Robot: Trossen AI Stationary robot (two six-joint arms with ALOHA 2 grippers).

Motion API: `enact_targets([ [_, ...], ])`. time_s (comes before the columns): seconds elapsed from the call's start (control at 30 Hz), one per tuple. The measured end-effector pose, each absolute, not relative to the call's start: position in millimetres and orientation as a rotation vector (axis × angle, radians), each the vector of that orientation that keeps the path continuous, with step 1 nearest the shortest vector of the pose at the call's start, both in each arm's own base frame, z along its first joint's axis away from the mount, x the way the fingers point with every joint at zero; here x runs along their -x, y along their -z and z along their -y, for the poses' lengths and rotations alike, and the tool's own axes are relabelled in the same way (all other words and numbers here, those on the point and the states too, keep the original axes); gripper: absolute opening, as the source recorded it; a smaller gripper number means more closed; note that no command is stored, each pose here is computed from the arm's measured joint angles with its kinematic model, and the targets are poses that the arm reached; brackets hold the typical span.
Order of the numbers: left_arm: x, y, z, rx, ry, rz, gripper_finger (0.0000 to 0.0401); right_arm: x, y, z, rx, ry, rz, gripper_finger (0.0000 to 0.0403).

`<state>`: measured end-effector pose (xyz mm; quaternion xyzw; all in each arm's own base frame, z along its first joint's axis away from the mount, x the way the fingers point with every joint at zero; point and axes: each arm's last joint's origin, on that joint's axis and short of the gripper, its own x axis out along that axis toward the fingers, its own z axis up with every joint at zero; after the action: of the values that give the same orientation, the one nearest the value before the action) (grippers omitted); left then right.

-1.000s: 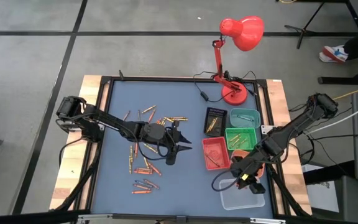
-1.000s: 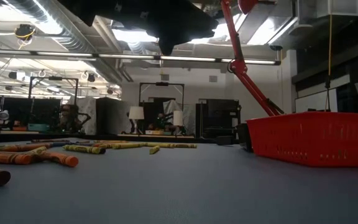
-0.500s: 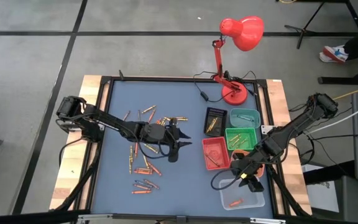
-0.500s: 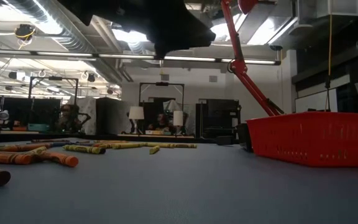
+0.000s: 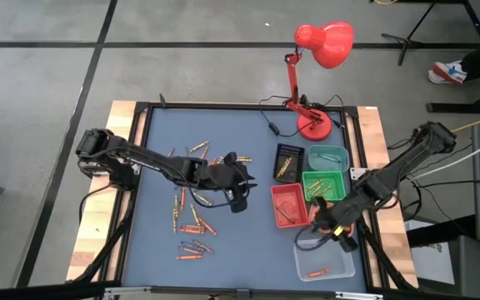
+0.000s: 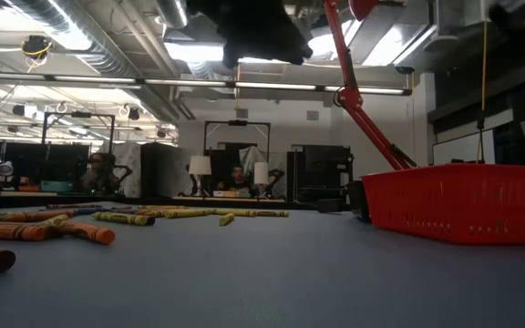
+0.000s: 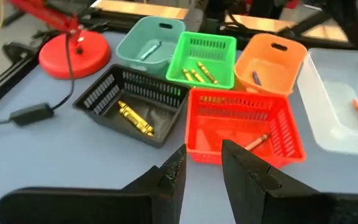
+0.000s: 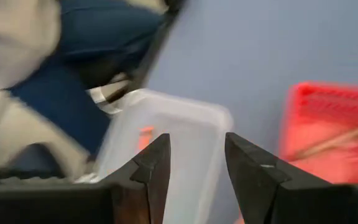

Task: Sort crayons
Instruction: Put the yellow green crayon into the green basket

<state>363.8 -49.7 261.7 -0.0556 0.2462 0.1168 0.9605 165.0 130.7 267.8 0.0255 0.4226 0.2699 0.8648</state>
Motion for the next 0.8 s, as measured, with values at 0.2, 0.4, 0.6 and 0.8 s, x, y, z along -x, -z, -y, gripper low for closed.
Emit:
enact_targets([
  [0.2, -362, -269, 49, 0.355, -0.340, -0.529, 0.0086, -151, -283, -105, 0.157, -0.240, -0.716, 0.0152],
  [0.4, -351, -250, 52, 0.516, -0.470, -0.686, 0.0086, -145, -291, -93, 0.213, -0.036, -0.619, 0.0152],
  [0.6, -351, -221, 53, 0.568, -0.588, -0.822, 0.0086, -146, -290, -94, 0.202, -0.033, -0.626, 0.0152],
  [0.8, -360, -192, 52, 0.534, -0.651, -0.876, 0.0086, -149, -287, -96, 0.210, -0.033, -0.641, 0.0152],
])
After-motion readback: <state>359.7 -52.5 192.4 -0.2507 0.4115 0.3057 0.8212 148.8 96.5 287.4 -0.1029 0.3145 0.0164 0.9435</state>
